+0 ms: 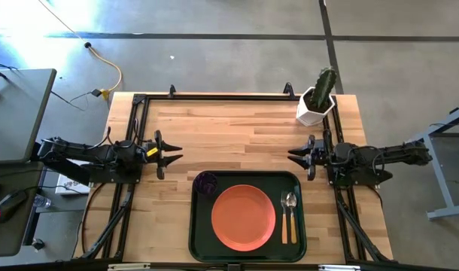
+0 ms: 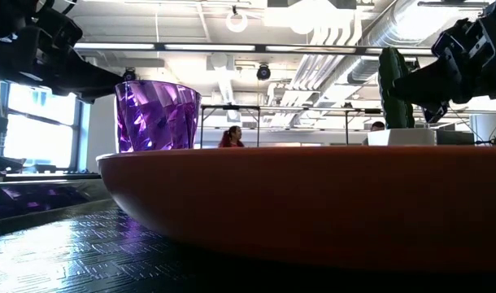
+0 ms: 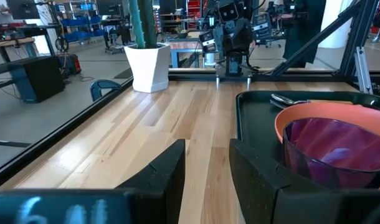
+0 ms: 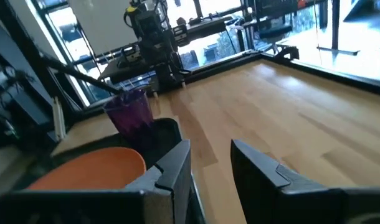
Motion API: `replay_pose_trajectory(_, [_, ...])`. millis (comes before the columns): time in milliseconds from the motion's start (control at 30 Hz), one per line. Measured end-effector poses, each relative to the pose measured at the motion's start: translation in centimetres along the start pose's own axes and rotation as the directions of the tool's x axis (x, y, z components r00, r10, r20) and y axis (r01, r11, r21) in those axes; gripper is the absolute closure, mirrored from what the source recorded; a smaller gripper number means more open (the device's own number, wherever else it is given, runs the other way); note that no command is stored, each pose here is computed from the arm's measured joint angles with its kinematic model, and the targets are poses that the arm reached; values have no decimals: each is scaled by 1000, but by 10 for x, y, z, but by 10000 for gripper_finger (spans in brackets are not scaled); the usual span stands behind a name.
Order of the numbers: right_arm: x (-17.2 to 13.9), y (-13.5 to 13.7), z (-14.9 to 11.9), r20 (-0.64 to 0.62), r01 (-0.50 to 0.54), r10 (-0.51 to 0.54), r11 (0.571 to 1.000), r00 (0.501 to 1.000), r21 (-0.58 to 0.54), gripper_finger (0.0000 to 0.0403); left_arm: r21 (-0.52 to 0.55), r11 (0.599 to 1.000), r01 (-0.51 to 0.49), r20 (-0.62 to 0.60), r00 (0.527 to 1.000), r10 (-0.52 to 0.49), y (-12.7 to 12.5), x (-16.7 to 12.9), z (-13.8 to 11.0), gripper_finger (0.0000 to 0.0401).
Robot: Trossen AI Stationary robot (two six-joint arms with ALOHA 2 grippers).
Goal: Pick and place plate/cup/fork/spoon on tray
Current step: Return to Home Position
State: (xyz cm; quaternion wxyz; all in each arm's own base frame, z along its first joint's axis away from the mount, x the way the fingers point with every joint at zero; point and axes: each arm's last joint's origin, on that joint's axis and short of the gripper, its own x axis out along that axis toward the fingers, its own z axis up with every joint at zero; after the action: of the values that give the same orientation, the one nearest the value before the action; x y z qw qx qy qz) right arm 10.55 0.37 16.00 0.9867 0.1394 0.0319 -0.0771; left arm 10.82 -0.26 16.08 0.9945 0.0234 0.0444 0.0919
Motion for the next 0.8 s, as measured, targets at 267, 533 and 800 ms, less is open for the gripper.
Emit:
replay_pose_trajectory(267, [0, 0, 0, 0, 0, 0, 999, 1000, 42, 298, 0, 1000, 1, 1, 1000, -1, 0, 0, 0, 286])
replay_pose_trajectory(533, [0, 0, 0, 0, 1, -1, 999, 1000, 44, 298, -1, 1000, 0, 1, 1000, 0, 0, 0, 0, 286])
replay_pose_trajectory(800, [0, 0, 0, -1, 1, -1, 999, 1000, 44, 298, -1, 1000, 1, 1, 1000, -1, 0, 0, 0, 286])
